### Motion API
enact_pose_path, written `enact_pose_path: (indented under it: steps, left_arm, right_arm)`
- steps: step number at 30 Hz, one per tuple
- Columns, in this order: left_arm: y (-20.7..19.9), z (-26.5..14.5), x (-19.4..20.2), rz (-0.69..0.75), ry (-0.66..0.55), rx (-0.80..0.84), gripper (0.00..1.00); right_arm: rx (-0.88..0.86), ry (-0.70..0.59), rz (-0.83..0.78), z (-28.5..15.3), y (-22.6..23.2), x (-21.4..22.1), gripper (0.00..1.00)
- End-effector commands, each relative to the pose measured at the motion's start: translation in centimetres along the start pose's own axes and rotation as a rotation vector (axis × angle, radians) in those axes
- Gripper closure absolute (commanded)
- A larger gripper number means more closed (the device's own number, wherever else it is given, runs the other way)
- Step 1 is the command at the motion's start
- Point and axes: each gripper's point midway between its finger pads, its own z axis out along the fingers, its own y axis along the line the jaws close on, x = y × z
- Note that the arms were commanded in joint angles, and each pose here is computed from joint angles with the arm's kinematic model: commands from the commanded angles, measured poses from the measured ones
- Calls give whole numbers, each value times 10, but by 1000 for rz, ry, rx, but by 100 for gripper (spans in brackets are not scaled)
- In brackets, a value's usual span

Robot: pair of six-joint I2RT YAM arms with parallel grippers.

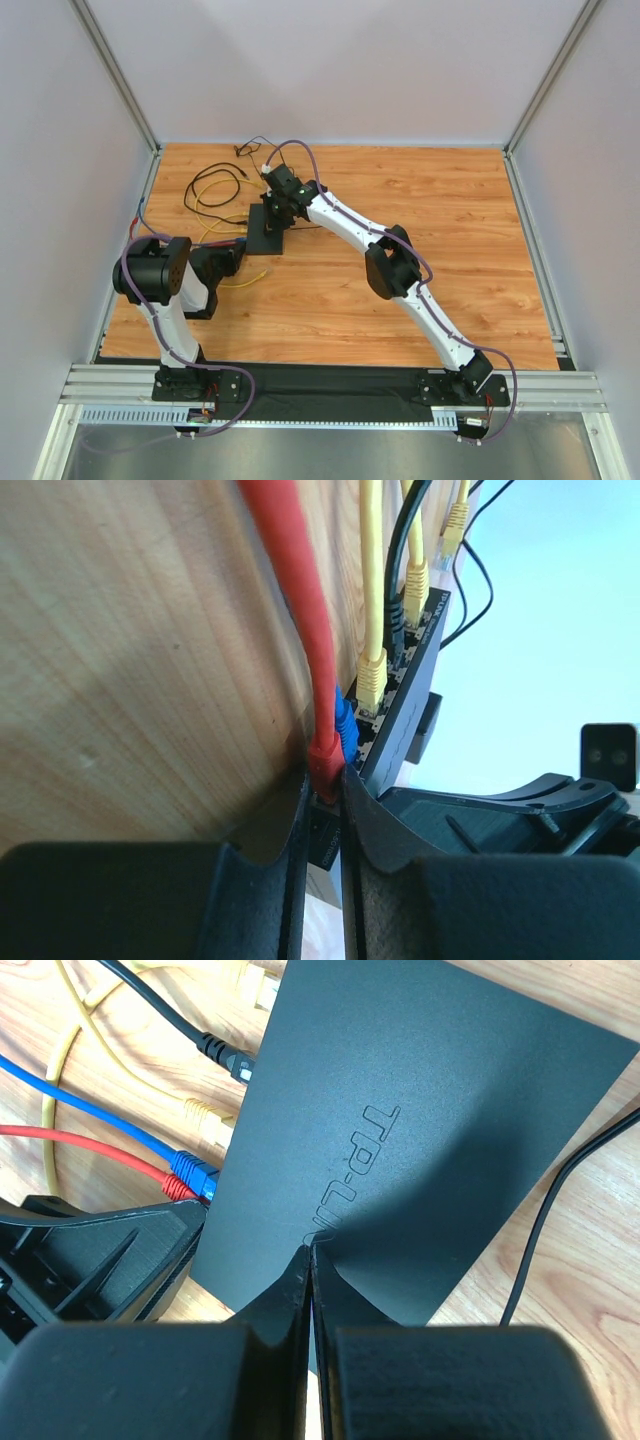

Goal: Pull the plug from the switch port

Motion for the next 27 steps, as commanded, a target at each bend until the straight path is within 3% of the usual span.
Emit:
enact_pose_path:
  steps: [1, 11, 18, 22, 24, 25, 27]
  left_arm:
    - [2, -1, -12, -29, -51, 43, 100]
    - [0, -11, -32, 36, -130, 39, 100]
    - [-25, -9, -37, 77, -142, 100, 100]
    - [-23, -15, -34, 192, -119, 32, 100]
    - [-53, -22, -31, 266, -107, 80, 100]
    - [-39, -25, -30, 336, -90, 6, 100]
    - [-74, -36, -30, 401, -106, 53, 100]
  right_arm:
    - [243, 185, -9, 25, -76, 61, 100]
    - [243, 192, -9, 27, -76, 63, 100]
    - [240, 192, -15, 27, -76, 63, 100]
    - [225, 189, -18, 27, -74, 62, 100]
    - [211, 191, -20, 27, -70, 62, 100]
    - [205, 189, -23, 26, -70, 61, 99]
    - [190, 184, -32, 24, -67, 59, 99]
